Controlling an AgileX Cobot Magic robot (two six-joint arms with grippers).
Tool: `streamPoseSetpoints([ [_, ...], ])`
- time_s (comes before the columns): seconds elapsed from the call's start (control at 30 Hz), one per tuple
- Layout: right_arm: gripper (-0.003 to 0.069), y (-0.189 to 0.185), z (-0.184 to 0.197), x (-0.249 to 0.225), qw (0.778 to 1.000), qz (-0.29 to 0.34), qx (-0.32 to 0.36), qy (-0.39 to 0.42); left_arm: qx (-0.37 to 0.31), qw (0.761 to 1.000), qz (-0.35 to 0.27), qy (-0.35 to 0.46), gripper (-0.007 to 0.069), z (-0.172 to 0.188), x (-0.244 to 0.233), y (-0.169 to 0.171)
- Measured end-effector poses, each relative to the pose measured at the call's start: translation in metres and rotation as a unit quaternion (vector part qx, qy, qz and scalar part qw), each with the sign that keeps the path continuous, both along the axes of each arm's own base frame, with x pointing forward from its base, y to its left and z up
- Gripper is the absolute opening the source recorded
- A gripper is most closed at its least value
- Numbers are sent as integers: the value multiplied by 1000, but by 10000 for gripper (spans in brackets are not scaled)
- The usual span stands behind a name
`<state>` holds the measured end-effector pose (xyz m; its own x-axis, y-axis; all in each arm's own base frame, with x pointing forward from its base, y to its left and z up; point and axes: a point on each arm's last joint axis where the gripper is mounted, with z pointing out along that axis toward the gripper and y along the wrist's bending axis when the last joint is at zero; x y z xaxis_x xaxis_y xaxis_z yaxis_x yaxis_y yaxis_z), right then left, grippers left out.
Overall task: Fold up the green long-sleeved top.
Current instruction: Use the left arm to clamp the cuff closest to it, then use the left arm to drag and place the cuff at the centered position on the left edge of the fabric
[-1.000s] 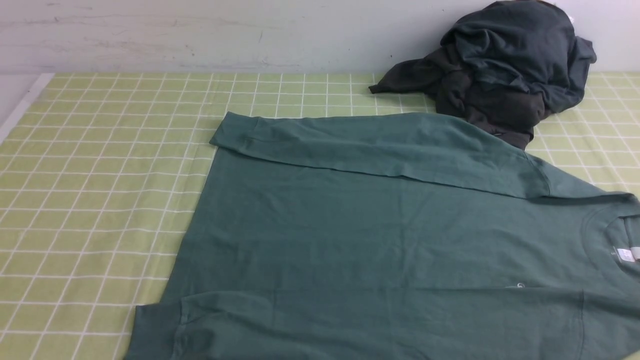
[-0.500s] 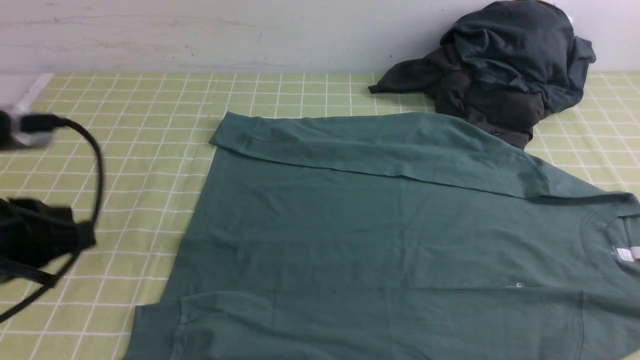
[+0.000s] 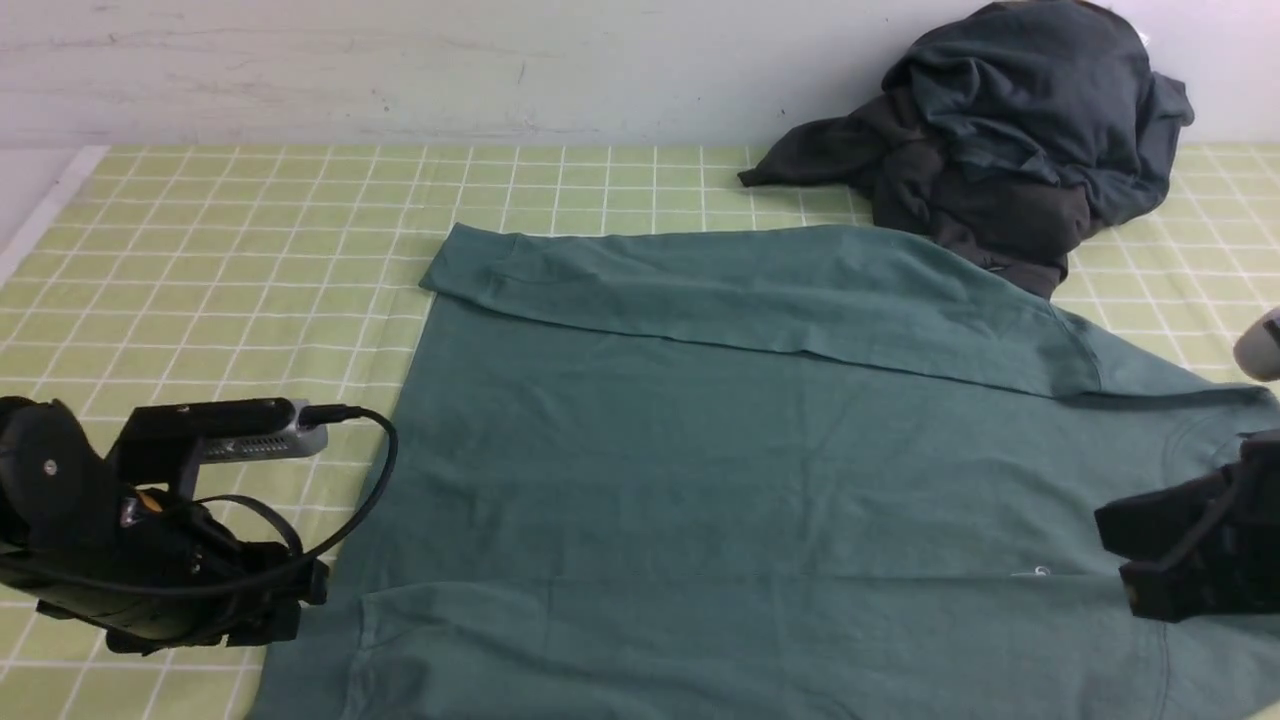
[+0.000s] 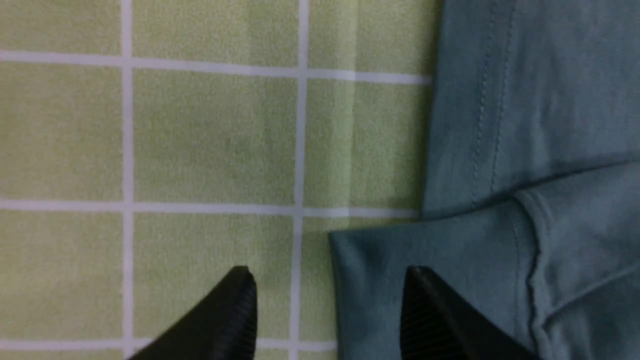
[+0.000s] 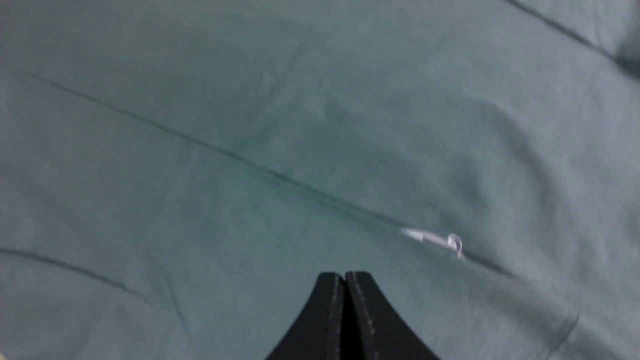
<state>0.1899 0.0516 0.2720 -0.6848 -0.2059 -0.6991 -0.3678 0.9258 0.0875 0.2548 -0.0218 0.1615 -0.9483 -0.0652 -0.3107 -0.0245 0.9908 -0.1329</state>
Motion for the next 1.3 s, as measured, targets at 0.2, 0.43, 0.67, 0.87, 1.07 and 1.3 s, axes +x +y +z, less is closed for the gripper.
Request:
streamPoseSetpoints([
  [0.2, -14, 0, 0, 4, 1000, -2, 1, -10, 2, 1000, -6, 15, 195, -10, 9, -1],
  [0.43, -14, 0, 0, 4, 1000, -2, 0, -10, -9, 1000, -24, 16, 3, -3, 10, -3],
  [0.67, -14, 0, 0, 4, 1000, -2, -1, -13, -21, 999, -38, 2, -1, 30, 17, -7],
  [0.87, -14, 0, 0, 4, 1000, -2, -1, -14, -23, 997, -65, 21, -1, 35, 15, -8],
  [1.07, -14, 0, 1, 5, 1000, -4, -1, -18, -41, 994, -93, -40, -1, 64, 36, -14],
  [1.3, -14, 0, 1, 5, 1000, -3, -1, -20, -36, 985, -115, -121, -1, 114, 63, -17],
])
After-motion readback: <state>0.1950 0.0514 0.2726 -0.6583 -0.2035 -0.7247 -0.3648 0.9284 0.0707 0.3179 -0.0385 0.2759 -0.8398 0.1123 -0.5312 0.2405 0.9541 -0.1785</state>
